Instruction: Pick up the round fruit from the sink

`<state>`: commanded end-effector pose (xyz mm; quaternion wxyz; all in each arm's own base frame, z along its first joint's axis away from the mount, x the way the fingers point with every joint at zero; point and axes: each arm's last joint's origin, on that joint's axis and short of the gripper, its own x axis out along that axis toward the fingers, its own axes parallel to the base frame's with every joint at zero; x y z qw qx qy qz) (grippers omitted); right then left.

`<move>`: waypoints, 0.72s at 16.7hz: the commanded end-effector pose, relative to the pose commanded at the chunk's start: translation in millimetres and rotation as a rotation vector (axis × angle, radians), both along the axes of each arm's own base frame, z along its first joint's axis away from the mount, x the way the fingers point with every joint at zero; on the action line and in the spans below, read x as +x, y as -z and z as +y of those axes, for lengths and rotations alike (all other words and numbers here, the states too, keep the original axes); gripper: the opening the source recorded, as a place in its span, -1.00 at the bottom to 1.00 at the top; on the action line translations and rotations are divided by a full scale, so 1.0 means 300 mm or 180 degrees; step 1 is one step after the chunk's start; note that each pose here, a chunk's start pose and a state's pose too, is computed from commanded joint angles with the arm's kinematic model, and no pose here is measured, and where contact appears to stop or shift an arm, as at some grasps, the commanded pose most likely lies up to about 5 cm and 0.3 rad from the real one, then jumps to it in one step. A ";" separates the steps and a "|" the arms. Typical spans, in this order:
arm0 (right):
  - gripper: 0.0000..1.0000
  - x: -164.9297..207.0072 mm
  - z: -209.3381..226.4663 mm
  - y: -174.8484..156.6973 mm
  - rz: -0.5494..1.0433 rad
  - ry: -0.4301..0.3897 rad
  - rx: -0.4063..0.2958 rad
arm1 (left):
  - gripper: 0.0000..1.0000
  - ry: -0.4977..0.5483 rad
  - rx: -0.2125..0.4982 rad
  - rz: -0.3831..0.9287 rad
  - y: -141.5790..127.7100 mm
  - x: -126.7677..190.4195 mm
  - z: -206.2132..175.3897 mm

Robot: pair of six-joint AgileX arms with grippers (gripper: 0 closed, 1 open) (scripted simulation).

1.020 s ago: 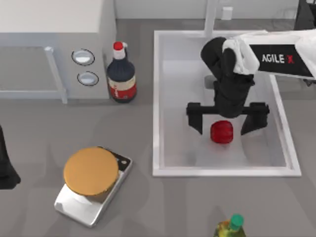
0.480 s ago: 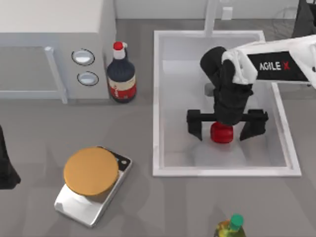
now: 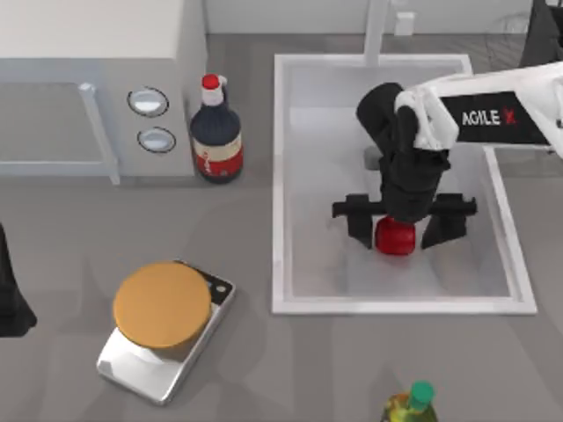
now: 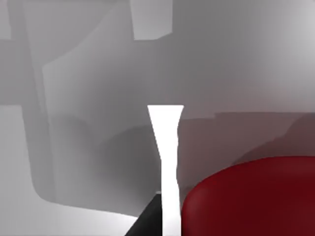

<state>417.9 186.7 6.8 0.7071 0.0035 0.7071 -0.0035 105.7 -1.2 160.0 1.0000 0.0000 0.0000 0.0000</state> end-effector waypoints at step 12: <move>-1.00 0.000 0.000 0.000 0.0000 0.0000 0.0000 | 1.00 0.0000 0.0000 0.0000 0.000 0.000 0.000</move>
